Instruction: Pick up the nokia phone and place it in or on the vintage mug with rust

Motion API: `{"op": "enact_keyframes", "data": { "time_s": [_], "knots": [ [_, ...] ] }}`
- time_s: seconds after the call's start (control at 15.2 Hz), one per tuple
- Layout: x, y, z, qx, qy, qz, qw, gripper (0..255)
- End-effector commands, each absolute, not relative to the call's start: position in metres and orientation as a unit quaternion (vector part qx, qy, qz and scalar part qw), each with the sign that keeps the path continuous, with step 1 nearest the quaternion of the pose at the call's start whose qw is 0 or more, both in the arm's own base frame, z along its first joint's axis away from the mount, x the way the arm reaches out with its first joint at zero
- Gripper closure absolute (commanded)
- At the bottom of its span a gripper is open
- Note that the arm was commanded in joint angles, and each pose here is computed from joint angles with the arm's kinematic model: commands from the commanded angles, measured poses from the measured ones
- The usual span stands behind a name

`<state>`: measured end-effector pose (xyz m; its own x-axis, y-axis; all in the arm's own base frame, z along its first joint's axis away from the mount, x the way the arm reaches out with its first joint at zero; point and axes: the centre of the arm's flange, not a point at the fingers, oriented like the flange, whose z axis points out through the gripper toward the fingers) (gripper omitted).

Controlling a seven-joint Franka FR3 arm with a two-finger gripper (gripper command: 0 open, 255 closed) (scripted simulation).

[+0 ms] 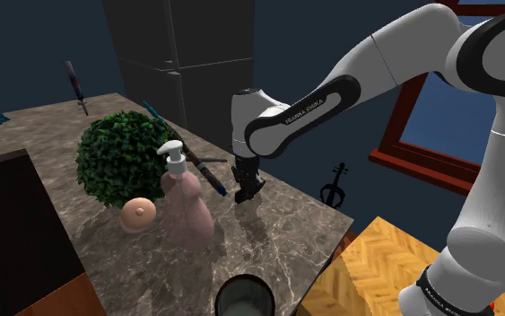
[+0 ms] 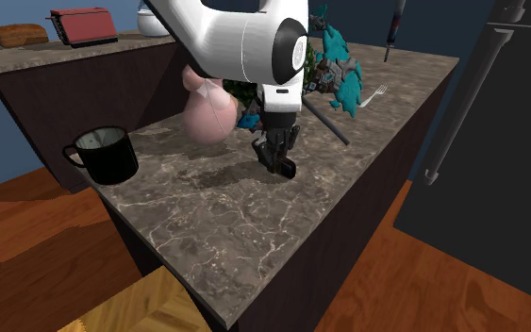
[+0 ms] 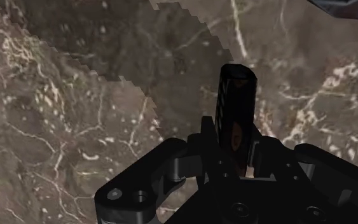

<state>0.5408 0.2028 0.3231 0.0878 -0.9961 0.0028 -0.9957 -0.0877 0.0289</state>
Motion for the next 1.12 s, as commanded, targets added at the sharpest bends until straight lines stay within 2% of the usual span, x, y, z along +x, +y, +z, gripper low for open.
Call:
{"op": "enact_keyframes", "data": {
  "time_s": [0.0,1.06],
  "knots": [
    [0.541,0.203,0.328,0.737,-0.675,-0.009,0.012,255],
    [0.541,0.203,0.413,0.737,-0.675,-0.009,0.012,255]
  ]
}}
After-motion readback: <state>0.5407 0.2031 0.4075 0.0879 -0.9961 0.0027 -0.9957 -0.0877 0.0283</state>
